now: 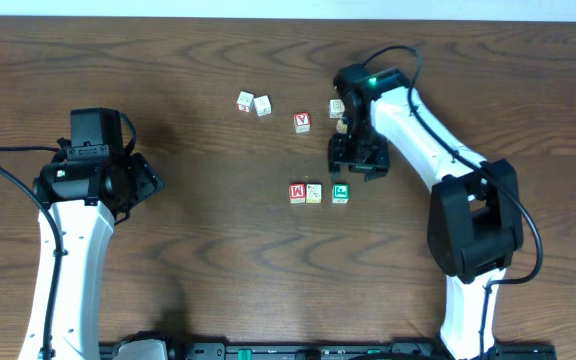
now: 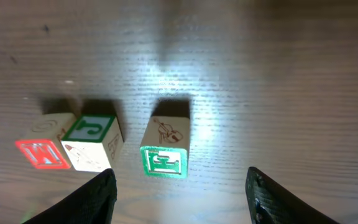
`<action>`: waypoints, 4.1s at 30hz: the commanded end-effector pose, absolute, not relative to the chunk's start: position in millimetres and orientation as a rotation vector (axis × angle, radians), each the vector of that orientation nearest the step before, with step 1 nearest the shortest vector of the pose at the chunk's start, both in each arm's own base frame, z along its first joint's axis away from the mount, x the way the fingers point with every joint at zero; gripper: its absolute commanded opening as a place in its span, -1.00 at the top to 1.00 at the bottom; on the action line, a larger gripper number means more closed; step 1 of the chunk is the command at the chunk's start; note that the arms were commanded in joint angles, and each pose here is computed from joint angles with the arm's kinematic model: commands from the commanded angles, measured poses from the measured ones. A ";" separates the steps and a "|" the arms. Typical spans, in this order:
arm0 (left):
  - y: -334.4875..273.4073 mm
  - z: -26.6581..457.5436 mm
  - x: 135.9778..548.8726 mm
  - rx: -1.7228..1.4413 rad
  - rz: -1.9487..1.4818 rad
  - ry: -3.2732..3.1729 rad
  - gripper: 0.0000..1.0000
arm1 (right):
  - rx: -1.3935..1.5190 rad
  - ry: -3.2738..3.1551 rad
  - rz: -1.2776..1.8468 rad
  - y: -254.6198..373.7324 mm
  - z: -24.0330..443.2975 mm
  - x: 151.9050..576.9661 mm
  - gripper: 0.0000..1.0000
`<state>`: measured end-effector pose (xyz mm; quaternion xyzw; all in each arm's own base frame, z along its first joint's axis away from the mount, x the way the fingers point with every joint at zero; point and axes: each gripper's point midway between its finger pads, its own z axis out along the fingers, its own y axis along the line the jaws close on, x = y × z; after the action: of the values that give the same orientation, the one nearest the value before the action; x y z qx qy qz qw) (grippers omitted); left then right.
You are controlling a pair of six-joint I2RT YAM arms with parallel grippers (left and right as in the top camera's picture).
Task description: Lift 3 blocks
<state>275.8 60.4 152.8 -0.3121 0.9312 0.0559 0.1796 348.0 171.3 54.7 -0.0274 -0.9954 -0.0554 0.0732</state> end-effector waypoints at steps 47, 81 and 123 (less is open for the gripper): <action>63.1 153.2 275.3 -0.896 0.171 2.628 -0.70 | 0.386 -3.378 -0.105 288.8 28.9 364.2 0.98; 63.1 153.3 275.3 -0.896 0.172 2.627 -0.70 | 0.325 -3.361 -0.001 272.4 12.4 354.2 0.97; 63.1 153.3 275.3 -0.896 0.171 2.628 -0.70 | 0.355 -3.227 -0.193 306.8 24.1 319.4 0.97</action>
<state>275.8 60.4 152.8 -0.3121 0.9312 0.0559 0.1796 319.4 310.4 28.2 0.1259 -0.9880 -0.0724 -0.0525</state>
